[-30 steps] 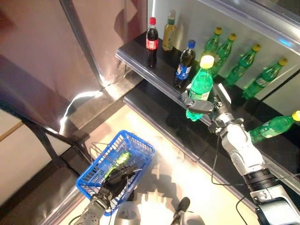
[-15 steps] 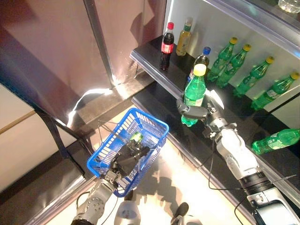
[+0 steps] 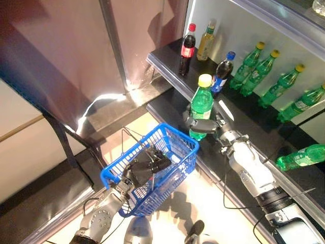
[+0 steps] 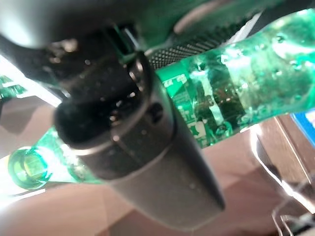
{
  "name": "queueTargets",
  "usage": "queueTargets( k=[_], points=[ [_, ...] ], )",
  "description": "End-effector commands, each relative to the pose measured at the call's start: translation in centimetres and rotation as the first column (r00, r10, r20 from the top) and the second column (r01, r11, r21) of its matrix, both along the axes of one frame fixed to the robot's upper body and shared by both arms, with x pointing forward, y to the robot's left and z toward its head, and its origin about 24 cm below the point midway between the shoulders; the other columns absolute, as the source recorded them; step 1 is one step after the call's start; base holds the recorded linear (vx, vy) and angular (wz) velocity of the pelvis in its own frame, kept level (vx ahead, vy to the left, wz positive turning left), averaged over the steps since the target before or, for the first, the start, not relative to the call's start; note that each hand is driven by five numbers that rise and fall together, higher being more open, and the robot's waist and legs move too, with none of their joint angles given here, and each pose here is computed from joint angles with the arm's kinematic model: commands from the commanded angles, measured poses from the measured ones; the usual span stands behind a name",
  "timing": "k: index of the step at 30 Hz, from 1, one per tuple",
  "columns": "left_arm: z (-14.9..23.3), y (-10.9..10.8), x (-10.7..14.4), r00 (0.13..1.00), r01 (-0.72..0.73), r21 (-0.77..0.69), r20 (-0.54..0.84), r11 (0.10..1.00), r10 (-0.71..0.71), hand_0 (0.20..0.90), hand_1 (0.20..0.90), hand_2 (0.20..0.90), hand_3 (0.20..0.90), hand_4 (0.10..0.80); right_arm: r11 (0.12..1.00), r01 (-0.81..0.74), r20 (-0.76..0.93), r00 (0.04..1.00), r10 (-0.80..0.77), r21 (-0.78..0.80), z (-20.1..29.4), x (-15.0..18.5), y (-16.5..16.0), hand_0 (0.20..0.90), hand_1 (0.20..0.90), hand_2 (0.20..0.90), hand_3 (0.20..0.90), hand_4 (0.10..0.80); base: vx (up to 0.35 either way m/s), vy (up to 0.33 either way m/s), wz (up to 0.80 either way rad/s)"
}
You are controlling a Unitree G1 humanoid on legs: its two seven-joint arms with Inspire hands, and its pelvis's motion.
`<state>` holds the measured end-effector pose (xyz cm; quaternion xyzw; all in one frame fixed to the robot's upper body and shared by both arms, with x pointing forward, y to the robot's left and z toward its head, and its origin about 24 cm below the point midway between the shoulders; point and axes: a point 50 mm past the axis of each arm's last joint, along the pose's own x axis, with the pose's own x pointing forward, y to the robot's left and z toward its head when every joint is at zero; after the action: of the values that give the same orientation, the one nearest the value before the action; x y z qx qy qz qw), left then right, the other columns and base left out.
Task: Pick up the drink and place into the basket.
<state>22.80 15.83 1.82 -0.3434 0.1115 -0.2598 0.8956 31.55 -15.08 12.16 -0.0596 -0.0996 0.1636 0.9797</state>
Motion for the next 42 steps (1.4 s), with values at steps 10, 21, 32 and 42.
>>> queueTargets(
  k=[10,21,32,42],
  points=[
    [12.0,-6.0,0.4,0.753,0.399,-0.110,0.606,0.911,-0.257,0.300,0.300,0.300,0.200,0.100,0.971,-0.235,0.311,0.927,0.210,0.042,6.7,-1.1,4.1,0.300,0.300,0.300,0.200,0.100,0.008,0.000,0.01],
    [13.6,-7.1,-0.5,0.665,0.493,-0.077,0.675,0.866,-0.319,0.300,0.300,0.300,0.200,0.100,0.960,-0.281,0.210,0.938,0.276,-0.005,4.3,-1.0,5.7,0.300,0.300,0.300,0.200,0.100,-0.002,0.000,0.00],
    [15.1,-7.8,-1.5,0.567,0.563,-0.025,0.739,0.826,-0.364,0.300,0.300,0.300,0.200,0.100,0.961,-0.263,0.067,0.961,0.269,-0.083,0.4,-0.8,5.8,0.300,0.300,0.300,0.200,0.100,0.000,0.000,0.01],
    [16.3,-8.3,-2.3,0.478,0.621,0.022,0.782,0.784,-0.401,0.300,0.300,0.300,0.200,0.100,0.953,-0.207,0.007,0.977,0.213,-0.220,-2.2,-0.4,5.0,0.300,0.300,0.300,0.200,0.100,0.000,0.000,0.00]
  ],
)
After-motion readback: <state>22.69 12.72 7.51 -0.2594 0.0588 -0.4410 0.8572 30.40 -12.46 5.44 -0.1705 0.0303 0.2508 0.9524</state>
